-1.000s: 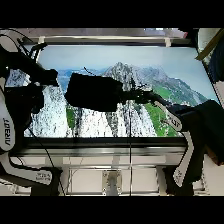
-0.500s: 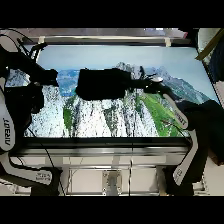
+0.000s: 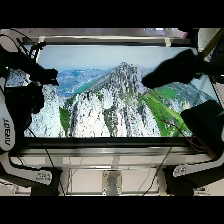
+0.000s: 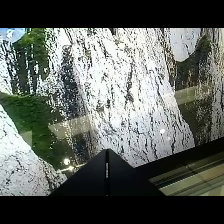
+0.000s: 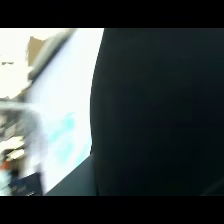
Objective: Fold the clothes and pants, and hang the long-sleeved shirts on hangers.
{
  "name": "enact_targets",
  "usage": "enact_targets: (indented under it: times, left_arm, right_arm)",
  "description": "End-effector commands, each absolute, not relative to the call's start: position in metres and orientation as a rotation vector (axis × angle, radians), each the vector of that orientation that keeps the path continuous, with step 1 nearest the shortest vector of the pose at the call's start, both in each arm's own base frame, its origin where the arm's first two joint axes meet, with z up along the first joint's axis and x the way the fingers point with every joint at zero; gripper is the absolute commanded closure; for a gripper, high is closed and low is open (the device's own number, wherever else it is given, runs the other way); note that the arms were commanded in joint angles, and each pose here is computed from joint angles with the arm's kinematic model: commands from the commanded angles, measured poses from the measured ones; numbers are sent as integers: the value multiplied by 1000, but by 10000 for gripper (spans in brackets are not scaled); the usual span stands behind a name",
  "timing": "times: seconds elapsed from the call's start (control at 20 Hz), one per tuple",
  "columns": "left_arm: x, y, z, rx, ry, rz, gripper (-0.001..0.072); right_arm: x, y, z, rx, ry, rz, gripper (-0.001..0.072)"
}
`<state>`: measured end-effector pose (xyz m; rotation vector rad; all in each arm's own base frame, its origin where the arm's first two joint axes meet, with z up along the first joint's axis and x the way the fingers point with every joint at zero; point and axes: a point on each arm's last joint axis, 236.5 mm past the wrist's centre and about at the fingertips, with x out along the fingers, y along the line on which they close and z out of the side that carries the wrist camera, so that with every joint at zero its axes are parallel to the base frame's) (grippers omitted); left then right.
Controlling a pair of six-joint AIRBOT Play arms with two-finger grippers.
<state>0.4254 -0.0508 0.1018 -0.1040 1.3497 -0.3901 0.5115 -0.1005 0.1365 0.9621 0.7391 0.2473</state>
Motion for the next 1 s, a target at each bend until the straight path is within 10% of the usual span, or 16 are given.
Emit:
enact_targets:
  times: [0.0,0.6,0.65,0.8,0.95]
  left_arm:
    - [428,-51,102,-105,1341,-387,699]
    - [427,-53,102,-119,1346,-378,699]
    - [427,-53,102,-119,1347,-378,699]
    - [426,-53,102,-125,1354,-375,699]
    - [426,-53,102,-128,1355,-373,699]
  right_arm:
    - [403,-202,142,894,843,-20,691]
    - [128,-299,91,1011,1309,-767,688]
    - [126,-295,88,1023,1325,-762,642]
    - [126,-292,95,1089,1291,-827,196]
    - [166,-287,142,1079,1095,-725,197]
